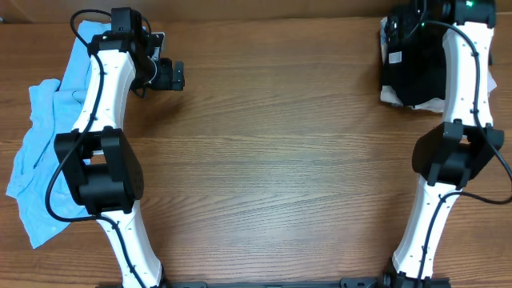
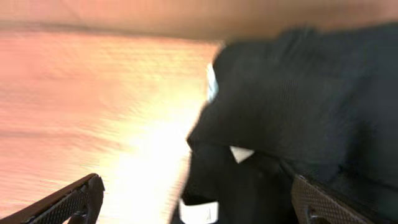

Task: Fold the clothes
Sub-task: 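Press the shirt down on the stack and open the right gripper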

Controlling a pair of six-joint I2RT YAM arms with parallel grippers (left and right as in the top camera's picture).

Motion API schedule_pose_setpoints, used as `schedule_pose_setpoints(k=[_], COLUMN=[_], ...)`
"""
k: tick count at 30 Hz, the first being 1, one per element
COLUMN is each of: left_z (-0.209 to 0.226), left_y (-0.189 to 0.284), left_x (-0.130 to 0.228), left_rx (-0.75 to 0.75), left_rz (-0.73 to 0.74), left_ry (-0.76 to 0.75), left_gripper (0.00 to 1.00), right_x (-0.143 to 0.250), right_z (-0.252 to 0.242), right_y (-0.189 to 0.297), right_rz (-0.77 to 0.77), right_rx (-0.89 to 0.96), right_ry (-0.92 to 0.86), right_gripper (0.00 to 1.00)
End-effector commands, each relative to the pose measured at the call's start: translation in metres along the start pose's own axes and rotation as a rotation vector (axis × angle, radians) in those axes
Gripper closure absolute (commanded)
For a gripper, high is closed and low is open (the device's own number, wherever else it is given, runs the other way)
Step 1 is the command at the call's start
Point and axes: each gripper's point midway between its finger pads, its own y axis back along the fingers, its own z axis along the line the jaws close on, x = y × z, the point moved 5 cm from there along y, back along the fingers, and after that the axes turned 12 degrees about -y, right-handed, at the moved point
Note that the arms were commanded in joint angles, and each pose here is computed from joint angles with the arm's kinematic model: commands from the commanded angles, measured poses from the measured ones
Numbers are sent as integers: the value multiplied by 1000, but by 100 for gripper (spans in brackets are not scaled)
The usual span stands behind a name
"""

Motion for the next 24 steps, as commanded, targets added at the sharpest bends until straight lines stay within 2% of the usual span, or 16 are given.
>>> schedule_pose_setpoints(k=[1,3,4,5,6,7,8,10,13,15,17,24], left_z=[-2,-2,-2,-2,-1,0,1,2,2,1,1,1], left_y=[-4,-4,-4,-4,-4,-4,-4,-4,-4,-4,-4,-4], left_x=[0,0,0,0,0,1,1,1,1,1,1,1], left_rx=[11,11,11,10,7,-3,-12,-16,-16,-15,-15,-15], left_rz=[3,3,3,3,3,6,8,10,10,10,10,9], left_ry=[4,4,4,4,4,4,4,4,4,4,4,5], left_gripper=[0,0,0,0,0,0,0,0,0,0,0,0], right_x=[-45,-53,-57,-59,-62,-66,-69,-74,-72,-60,-43,49], right_z=[13,1,-5,-10,-15,-20,-26,-39,-59,-74,-86,-81], right_y=[79,82,81,79,77,76,72,63,42,21,-2,-83], right_rz=[-221,-270,-290,-307,-327,-352,-371,-414,-438,-415,-366,-79], right_rx=[-33,1,11,14,19,24,29,40,58,69,72,-32], right_ry=[-70,-114,-128,-129,-130,-131,-132,-135,-148,-173,-227,-304], right_gripper=[0,6,16,36,51,60,66,72,71,59,40,30])
